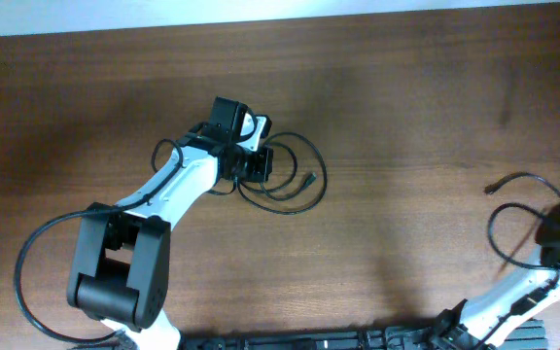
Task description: Untangle cables
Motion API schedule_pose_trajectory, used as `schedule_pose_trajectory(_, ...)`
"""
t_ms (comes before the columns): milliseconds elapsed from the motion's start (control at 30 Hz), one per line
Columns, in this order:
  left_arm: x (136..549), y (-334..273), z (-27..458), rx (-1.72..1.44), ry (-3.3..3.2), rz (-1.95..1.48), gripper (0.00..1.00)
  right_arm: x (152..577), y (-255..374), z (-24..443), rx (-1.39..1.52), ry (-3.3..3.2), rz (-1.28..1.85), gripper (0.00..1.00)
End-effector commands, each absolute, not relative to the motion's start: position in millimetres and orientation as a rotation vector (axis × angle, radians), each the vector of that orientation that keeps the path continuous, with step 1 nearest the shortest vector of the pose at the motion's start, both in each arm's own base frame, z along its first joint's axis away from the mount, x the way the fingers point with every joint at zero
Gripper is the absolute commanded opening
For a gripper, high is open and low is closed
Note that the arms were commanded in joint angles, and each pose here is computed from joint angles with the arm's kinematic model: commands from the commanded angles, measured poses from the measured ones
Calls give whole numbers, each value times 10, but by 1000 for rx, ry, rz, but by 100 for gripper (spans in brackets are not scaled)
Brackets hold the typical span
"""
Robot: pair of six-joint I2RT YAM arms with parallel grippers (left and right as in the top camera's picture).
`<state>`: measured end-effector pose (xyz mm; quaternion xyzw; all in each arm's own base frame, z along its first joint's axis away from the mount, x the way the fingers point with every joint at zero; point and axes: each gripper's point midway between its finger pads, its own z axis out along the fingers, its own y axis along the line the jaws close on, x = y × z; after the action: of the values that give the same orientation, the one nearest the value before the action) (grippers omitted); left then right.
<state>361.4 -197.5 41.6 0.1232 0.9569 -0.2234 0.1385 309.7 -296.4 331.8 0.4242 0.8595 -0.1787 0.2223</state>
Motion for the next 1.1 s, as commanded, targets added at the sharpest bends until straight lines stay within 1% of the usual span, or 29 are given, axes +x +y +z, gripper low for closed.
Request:
schedule_pose_trajectory(0,3615,-2015,409,354,2770,-672,2,2949,-3179,3348,1260,2298,-439,4)
schedule_pose_trajectory(67,3621,-2018,412,354,2767,-673,1,2911,-3275,3371,1280,2264,-428,4)
schedule_pose_trajectory(133,3623,-2019,413,354,2766,-674,1,3020,-3219,3376,1247,2254,-325,4)
schedule_pose_trajectory(233,3623,-2019,413,354,2766,-674,2,3110,-3145,3334,1224,2270,-251,4)
schedule_pose_trajectory(267,3622,-2019,413,354,2766,-674,1,3107,-3116,3310,1224,2285,-242,5)
schedule_pose_trajectory(300,3622,-2019,412,354,2766,-674,0,3104,-3080,3278,1222,2308,-237,9)
schedule_pose_trajectory(333,3623,-2019,413,354,2766,-674,0,3098,-3062,3250,1219,2325,-230,17)
schedule_pose_trajectory(367,3621,-2018,412,354,2767,-673,0,3088,-3045,3218,1225,2340,-224,32)
schedule_pose_trajectory(400,3621,-2018,412,354,2767,-673,0,3077,-3034,3191,1231,2353,-219,41)
schedule_pose_trajectory(433,3621,-2018,412,354,2767,-673,0,3047,-3007,3154,1242,2374,-212,59)
schedule_pose_trajectory(467,3621,-2018,411,354,2767,-673,0,3046,-3004,3144,1244,2378,-209,73)
schedule_pose_trajectory(500,3621,-2018,411,354,2767,-673,0,3046,-3002,3127,1246,2383,-206,80)
schedule_pose_trajectory(533,3623,-2018,412,354,2766,-673,0,3060,-2987,3108,1245,2388,-188,84)
schedule_pose_trajectory(567,3623,-2018,412,354,2766,-673,0,3098,-2941,3076,1222,2407,-149,86)
schedule_pose_trajectory(667,3622,-2019,413,354,2766,-674,0,3298,-2684,2968,1027,2503,29,86)
schedule_pose_trajectory(767,3646,-2027,480,384,2741,-672,0,3596,-2172,2796,707,2600,324,86)
schedule_pose_trajectory(867,3655,-2127,980,678,2524,-685,0,3891,-1424,2676,247,2620,627,86)
schedule_pose_trajectory(900,3628,-2153,1163,770,2443,-674,0,3946,-1227,2659,140,2610,691,86)
schedule_pose_trajectory(1000,3484,-2164,1752,975,2210,-586,0,4062,-395,2524,-253,2621,823,85)
schedule_pose_trajectory(1067,3414,-2133,1976,1040,2119,-541,0,4090,110,2573,-462,2568,899,86)
